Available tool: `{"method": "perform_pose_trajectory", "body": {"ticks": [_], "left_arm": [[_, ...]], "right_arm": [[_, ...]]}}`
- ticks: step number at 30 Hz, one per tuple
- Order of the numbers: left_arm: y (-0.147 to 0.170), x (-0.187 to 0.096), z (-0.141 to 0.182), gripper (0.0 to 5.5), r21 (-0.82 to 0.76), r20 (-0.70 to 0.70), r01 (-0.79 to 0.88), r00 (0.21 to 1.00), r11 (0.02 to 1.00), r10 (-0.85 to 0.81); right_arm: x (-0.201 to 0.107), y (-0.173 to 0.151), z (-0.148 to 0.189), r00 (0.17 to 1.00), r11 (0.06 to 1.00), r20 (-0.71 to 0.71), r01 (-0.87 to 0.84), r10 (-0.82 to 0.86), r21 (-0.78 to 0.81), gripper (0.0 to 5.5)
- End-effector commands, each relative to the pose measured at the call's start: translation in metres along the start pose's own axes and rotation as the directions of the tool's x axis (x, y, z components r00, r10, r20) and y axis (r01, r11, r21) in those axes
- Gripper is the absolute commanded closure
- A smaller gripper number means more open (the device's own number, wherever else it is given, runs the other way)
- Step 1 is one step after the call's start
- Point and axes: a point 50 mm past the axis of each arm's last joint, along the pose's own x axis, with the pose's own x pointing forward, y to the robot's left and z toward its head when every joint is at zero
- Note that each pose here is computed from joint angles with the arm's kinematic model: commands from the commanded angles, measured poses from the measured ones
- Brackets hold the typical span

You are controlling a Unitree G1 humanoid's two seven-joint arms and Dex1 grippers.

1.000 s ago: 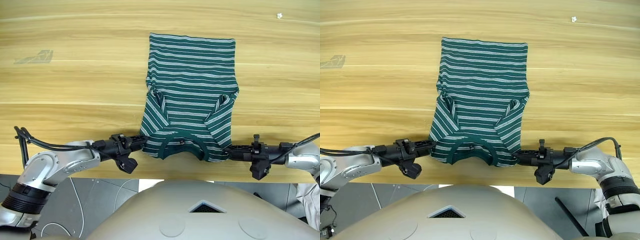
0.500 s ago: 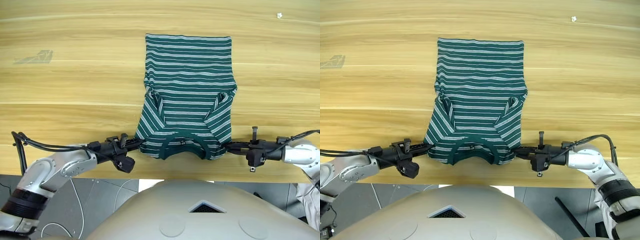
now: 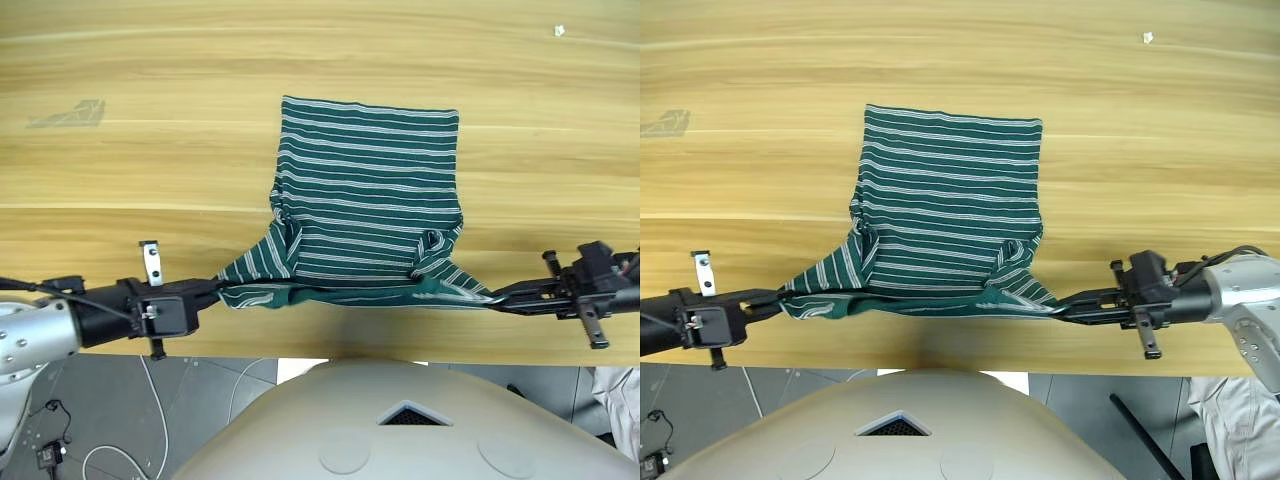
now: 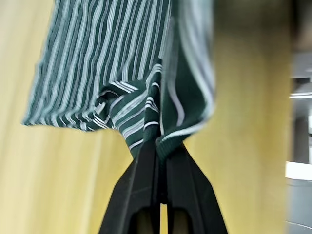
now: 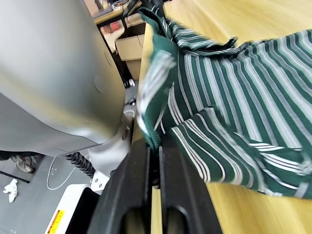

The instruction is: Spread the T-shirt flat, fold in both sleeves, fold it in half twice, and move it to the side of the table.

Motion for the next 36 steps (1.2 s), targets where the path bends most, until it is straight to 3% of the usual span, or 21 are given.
{"method": "perform_pose_trajectory", "body": {"ticks": [1,6,11,14,22,27,36], "left_arm": [[-0.008,-0.012,0.009,5.50,-0.048,0.022,0.021,1.000,0.999,-0.020],[-0.012,-0.019,0.026,5.50,-0.066,0.099,0.068,0.993,0.995,-0.061],[0.010,-0.019,0.033,5.50,-0.002,0.111,0.075,0.991,0.997,-0.074],[0.039,-0.009,0.030,5.50,0.030,0.104,0.046,0.993,0.998,-0.049],[0.126,0.047,-0.002,5.50,0.011,0.059,-0.281,0.958,0.960,0.280],[0.148,0.078,-0.007,5.50,-0.011,0.082,-0.353,0.932,0.935,0.353],[0.187,0.112,-0.012,5.50,-0.090,0.125,-0.469,0.870,0.879,0.477]], "right_arm": [[-0.005,0.012,0.007,0.999,1.000,0.040,-0.016,0.017,-0.021,5.48],[-0.007,0.025,0.012,0.998,0.998,0.048,-0.033,0.035,-0.046,5.48],[-0.006,0.012,0.027,1.000,0.993,0.015,-0.015,0.017,-0.117,5.48],[-0.004,-0.021,0.035,0.998,0.980,-0.024,0.059,-0.064,-0.190,5.48],[0.010,-0.127,0.051,0.926,0.875,-0.122,0.285,-0.357,-0.391,5.48],[0.014,-0.156,0.065,0.899,0.821,-0.098,0.341,-0.427,-0.458,5.48],[0.013,-0.175,0.064,0.871,0.793,-0.115,0.371,-0.478,-0.484,5.48]]}}
